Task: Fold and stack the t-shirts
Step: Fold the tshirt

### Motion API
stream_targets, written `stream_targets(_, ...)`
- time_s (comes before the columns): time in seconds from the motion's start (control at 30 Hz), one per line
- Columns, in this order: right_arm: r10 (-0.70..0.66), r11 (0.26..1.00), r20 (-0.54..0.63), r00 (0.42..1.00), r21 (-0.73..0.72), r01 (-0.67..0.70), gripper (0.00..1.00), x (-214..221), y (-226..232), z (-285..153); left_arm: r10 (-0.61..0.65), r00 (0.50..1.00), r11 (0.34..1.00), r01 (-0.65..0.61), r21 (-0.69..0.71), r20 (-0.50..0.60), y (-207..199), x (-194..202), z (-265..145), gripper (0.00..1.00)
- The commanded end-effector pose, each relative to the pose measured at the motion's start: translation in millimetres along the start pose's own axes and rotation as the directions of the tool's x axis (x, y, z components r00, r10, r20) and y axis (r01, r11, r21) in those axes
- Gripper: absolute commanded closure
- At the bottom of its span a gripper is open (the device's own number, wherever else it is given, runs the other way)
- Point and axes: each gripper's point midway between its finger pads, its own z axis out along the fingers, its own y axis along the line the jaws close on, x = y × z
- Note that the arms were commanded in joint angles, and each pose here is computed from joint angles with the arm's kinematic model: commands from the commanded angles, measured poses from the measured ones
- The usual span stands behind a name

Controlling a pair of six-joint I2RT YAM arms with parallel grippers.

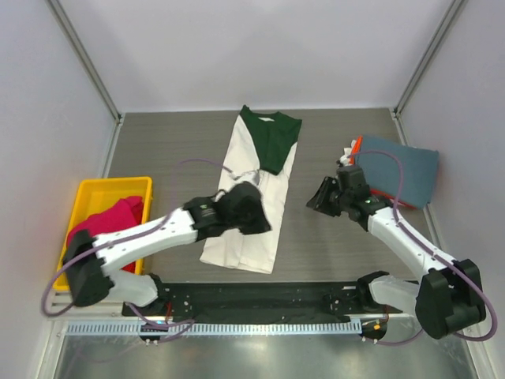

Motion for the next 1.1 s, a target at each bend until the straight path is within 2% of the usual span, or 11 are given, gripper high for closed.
stream_targets(0.0,-0.05,0.995,-0.052,0.997,-0.085,0.046,0.74,19,33,9,-0.056,0.996,0.983,0.068,-0.172,0.075,85,-24,-29,0.94)
stream_targets(0.03,-0.065,0.995,-0.071,0.995,-0.08,0.059,0.84,26,38,13,-0.06,0.994,0.981,0.075,-0.178,0.09,98,-29,-36,0.94)
stream_targets(0.07,-0.095,0.992,-0.105,0.99,-0.097,0.085,0.98,42,50,16,-0.077,0.992,0.979,0.094,-0.18,0.096,115,-27,-45,0.94)
stream_targets(0.1,-0.105,0.992,-0.102,0.989,-0.086,0.096,0.99,43,57,18,-0.123,0.982,0.969,0.15,-0.197,0.143,135,-41,-51,0.93)
stream_targets(0.17,-0.159,0.986,-0.138,0.978,-0.077,0.15,0.99,62,77,24,-0.174,0.965,0.949,0.217,-0.23,0.196,174,-51,-60,0.93)
stream_targets(0.27,-0.216,0.974,-0.146,0.965,0.043,0.224,0.99,76,76,34,-0.23,0.955,0.94,0.268,-0.213,0.188,197,-51,-62,0.93)
stream_targets(0.43,-0.28,0.95,-0.209,0.937,0.078,0.302,0.99,123,90,51,-0.273,0.943,0.926,0.311,-0.213,0.192,216,-49,-57,0.93)
stream_targets(0.53,-0.297,0.936,-0.236,0.925,0.118,0.33,0.99,142,83,61,-0.283,0.937,0.921,0.325,-0.215,0.207,223,-48,-56,0.85)
stream_targets(0.57,-0.3,0.933,-0.242,0.923,0.126,0.337,0.99,146,80,63,-0.283,0.936,0.921,0.326,-0.213,0.208,223,-48,-56,0.78)
stream_targets(0.73,-0.298,0.915,-0.28,0.912,0.188,0.357,0.99,161,50,68,-0.303,0.941,0.921,0.33,-0.209,0.149,224,-32,-49,0.67)
stream_targets(1.07,-0.259,0.883,-0.289,0.922,0.315,0.347,0.99,166,-37,25,-0.36,0.932,0.927,0.362,-0.099,0.042,202,8,-22,0.58)
